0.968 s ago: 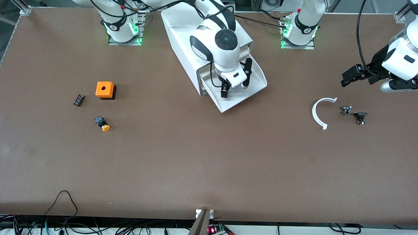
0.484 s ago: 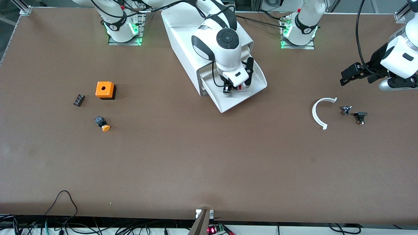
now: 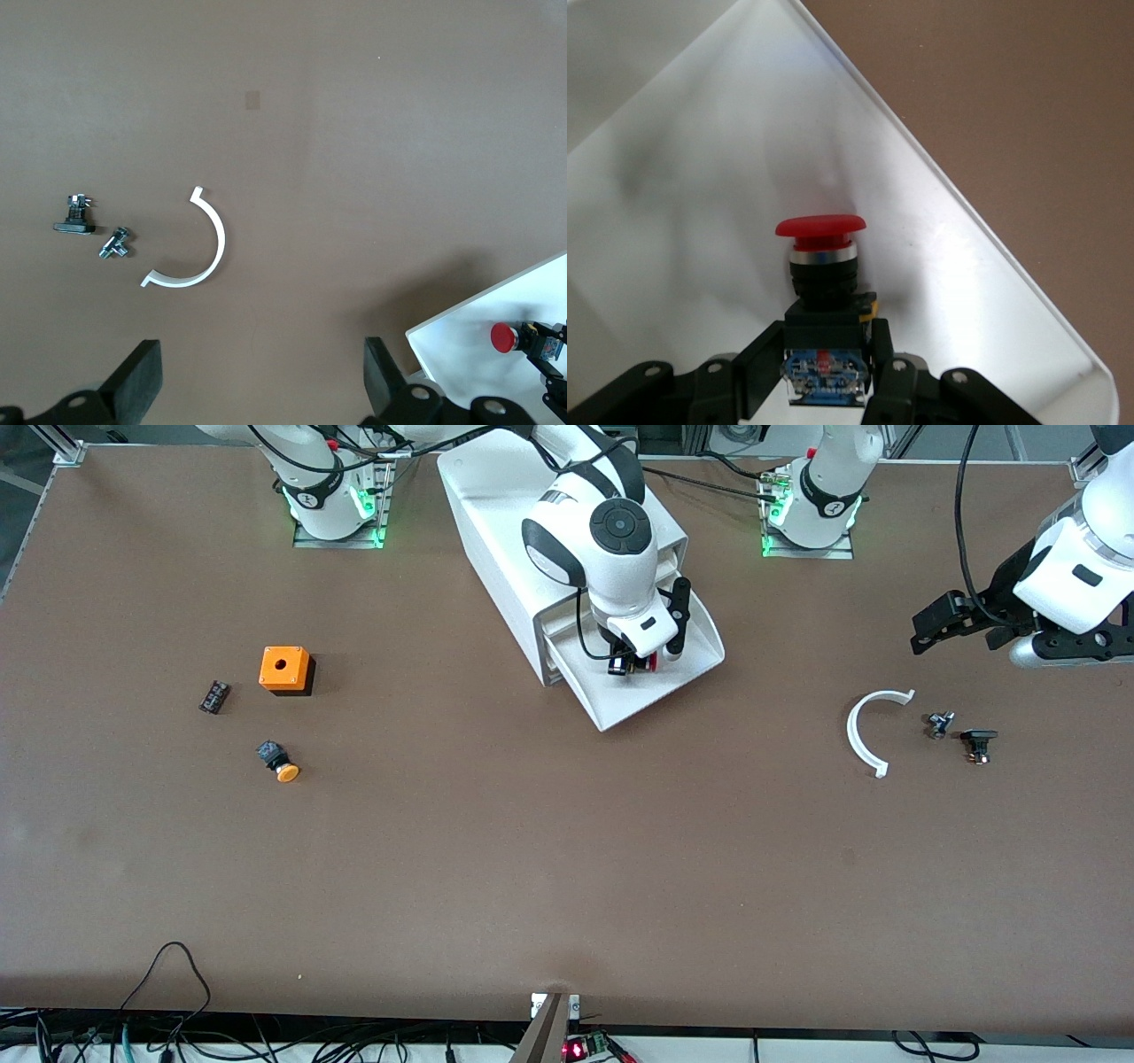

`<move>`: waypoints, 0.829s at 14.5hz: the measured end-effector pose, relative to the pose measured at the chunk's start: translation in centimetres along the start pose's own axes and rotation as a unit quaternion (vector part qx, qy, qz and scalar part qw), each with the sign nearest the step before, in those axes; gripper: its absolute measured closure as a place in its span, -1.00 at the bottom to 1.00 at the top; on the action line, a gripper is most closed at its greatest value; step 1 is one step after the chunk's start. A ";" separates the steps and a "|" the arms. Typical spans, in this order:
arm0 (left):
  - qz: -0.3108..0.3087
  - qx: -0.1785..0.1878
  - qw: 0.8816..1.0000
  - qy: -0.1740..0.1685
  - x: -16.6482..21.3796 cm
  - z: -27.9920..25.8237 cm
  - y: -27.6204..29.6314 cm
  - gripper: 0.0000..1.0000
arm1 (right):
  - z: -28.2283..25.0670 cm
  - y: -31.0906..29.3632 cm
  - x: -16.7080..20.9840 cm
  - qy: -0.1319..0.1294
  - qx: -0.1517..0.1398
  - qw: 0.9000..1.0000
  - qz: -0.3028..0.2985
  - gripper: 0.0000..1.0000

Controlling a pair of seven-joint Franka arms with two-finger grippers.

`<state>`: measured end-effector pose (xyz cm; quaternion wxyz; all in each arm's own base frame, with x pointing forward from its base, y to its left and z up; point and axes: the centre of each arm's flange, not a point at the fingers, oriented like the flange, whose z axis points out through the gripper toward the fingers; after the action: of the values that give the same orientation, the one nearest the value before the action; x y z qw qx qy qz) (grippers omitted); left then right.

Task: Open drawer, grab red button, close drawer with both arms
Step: 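Lift the red button out of the drawer with the right gripper, then carry the red button with the right gripper while the left gripper reaches the drawer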

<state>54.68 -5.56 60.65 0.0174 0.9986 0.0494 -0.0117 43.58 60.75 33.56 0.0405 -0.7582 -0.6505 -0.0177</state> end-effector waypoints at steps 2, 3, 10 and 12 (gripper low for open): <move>0.000 0.000 1.000 -0.002 0.0 0.2 0.0 -1.00 | -0.4 -0.1 0.2 0.004 -0.002 1.000 -0.001 0.14; 0.001 0.000 1.000 -0.004 0.1 0.4 0.1 -1.00 | -0.8 0.0 0.4 0.007 -0.004 1.000 -0.002 0.14; 0.015 0.000 1.000 -0.014 0.1 1.6 1.7 -1.00 | -5.0 0.7 0.9 0.029 -0.024 0.999 0.020 0.14; 0.017 -0.009 1.000 -0.024 0.0 2.4 2.2 -1.00 | -8.8 2.9 -0.6 0.044 -0.039 0.996 0.062 0.14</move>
<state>54.83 -7.79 58.37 0.0282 0.9985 0.0325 -0.0344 46.62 58.97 42.21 0.0406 -0.7966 -0.5986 -0.0740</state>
